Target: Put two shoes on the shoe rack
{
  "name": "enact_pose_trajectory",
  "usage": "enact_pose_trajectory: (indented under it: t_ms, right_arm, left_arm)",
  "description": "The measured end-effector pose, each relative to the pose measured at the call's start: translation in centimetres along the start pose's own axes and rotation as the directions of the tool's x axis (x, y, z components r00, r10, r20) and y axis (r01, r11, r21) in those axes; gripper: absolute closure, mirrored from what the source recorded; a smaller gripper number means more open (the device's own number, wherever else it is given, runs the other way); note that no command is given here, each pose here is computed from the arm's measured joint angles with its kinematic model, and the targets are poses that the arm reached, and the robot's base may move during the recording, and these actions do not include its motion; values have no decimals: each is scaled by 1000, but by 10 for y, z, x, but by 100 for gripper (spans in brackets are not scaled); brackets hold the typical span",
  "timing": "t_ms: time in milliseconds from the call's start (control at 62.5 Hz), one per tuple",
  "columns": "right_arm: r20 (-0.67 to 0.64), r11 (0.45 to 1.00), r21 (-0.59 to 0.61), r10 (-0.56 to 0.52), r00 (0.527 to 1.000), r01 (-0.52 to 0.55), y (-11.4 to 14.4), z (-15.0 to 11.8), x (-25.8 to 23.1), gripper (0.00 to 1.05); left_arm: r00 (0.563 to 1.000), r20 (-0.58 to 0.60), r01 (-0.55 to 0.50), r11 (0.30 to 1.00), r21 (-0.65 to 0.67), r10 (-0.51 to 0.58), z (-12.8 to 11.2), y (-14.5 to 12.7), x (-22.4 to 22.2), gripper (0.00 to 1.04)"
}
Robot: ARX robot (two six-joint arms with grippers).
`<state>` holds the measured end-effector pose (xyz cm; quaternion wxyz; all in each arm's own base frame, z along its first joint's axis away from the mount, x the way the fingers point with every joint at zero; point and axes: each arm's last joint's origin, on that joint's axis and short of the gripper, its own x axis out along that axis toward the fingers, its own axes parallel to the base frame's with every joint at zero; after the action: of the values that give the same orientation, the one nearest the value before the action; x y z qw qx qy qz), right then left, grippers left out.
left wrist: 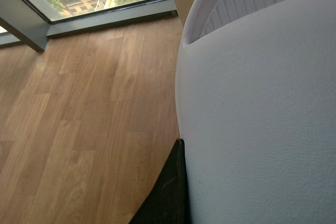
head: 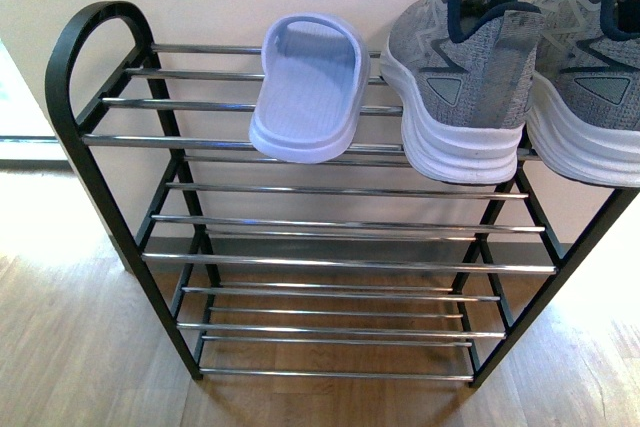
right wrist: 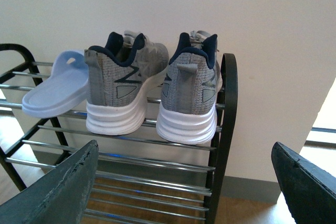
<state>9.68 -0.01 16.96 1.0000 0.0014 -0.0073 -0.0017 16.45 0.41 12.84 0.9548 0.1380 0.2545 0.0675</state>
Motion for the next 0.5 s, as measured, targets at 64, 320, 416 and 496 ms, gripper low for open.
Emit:
enact_pose_trajectory:
  t_ms: [64,320,416,496]
  right_arm:
    - [0,1000,0,0,1000,0,0,0,0,9]
    - [0,1000,0,1,1000,-1,0,0,0,9]
    - [0,1000,0,0,1000,0,0,0,0,9]
    - [0,1000,0,1,1000,-1,0,0,0,9]
  left_arm:
    - [1000,0,0,1000,0,0,0,0,0,103]
    - [981,164,-84,988,-133,106,7,-6,-5,103]
    - [962,262,-33,983,-183,81,36,-19,-15,103]
    - [955,296,43,983,-176,11,63,-35,-22,103]
